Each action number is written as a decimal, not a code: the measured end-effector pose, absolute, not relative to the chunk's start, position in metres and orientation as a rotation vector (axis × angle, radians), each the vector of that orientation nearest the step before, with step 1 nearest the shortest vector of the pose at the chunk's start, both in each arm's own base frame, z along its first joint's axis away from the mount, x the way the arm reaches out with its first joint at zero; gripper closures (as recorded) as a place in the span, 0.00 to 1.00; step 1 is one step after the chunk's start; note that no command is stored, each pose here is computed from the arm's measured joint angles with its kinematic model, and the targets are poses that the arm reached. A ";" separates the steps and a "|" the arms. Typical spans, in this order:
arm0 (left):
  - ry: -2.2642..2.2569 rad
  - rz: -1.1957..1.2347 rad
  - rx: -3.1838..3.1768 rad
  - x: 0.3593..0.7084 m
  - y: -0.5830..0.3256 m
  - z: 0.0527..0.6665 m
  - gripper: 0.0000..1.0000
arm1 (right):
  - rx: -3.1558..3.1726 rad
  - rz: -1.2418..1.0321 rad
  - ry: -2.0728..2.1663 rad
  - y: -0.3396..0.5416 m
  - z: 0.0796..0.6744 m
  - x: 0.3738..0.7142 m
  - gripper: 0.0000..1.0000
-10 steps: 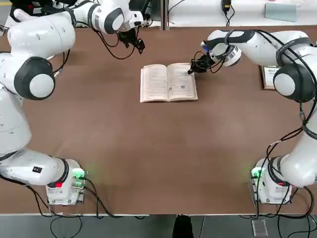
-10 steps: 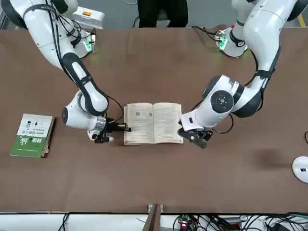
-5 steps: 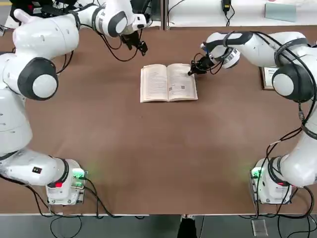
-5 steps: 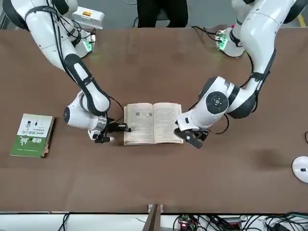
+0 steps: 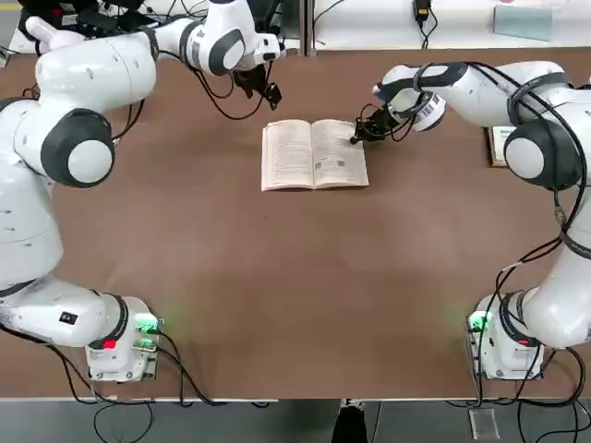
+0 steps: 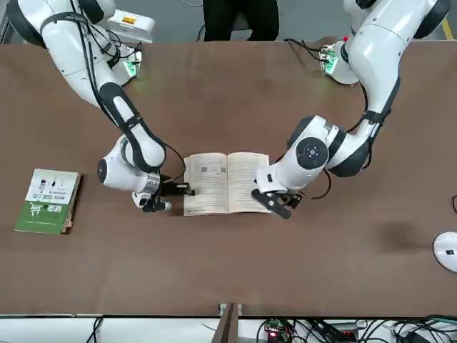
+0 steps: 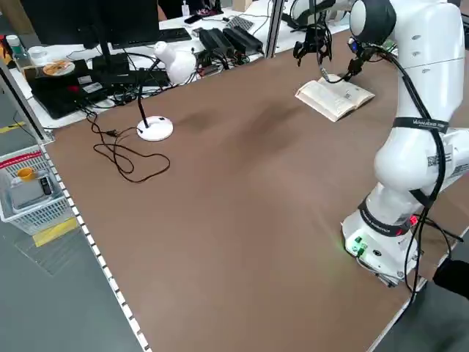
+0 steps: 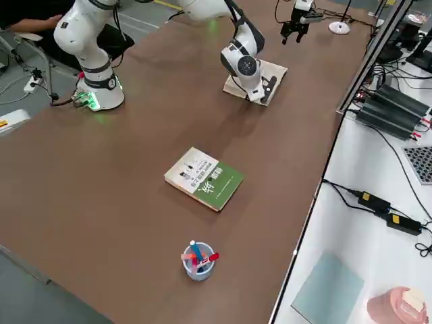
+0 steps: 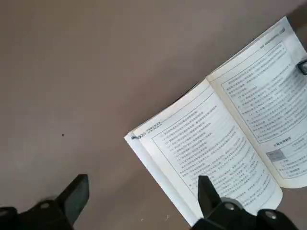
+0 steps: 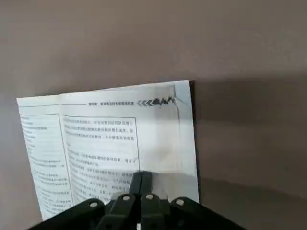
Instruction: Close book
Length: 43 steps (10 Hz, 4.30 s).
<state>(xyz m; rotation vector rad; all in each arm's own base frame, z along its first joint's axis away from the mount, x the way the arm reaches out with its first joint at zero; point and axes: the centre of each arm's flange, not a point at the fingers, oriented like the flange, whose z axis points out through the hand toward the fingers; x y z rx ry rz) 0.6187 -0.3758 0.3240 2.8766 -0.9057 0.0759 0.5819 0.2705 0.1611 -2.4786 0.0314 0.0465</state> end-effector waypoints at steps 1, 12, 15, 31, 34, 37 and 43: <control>-0.915 0.082 2.873 0.619 -0.377 0.324 0.00 | -2.481 0.045 0.029 0.270 0.160 0.581 0.98; -1.145 0.225 2.742 0.618 -0.402 0.302 0.00 | -2.496 0.023 0.001 0.266 0.155 0.579 0.98; -1.164 0.258 2.696 0.613 -0.416 0.285 0.00 | -2.496 0.022 0.000 0.266 0.155 0.579 0.98; -1.064 0.249 2.546 0.633 -0.404 0.228 0.00 | -2.493 0.022 0.008 0.266 0.155 0.579 0.98; -1.035 0.219 2.553 0.636 -0.396 0.207 0.00 | -2.486 0.021 0.022 0.266 0.155 0.579 0.98; -1.029 0.232 2.550 0.641 -0.395 0.202 0.00 | -2.486 0.021 0.023 0.266 0.155 0.579 0.98; -1.065 0.274 2.509 0.642 -0.404 0.197 0.00 | -2.486 0.021 0.023 0.266 0.155 0.579 0.97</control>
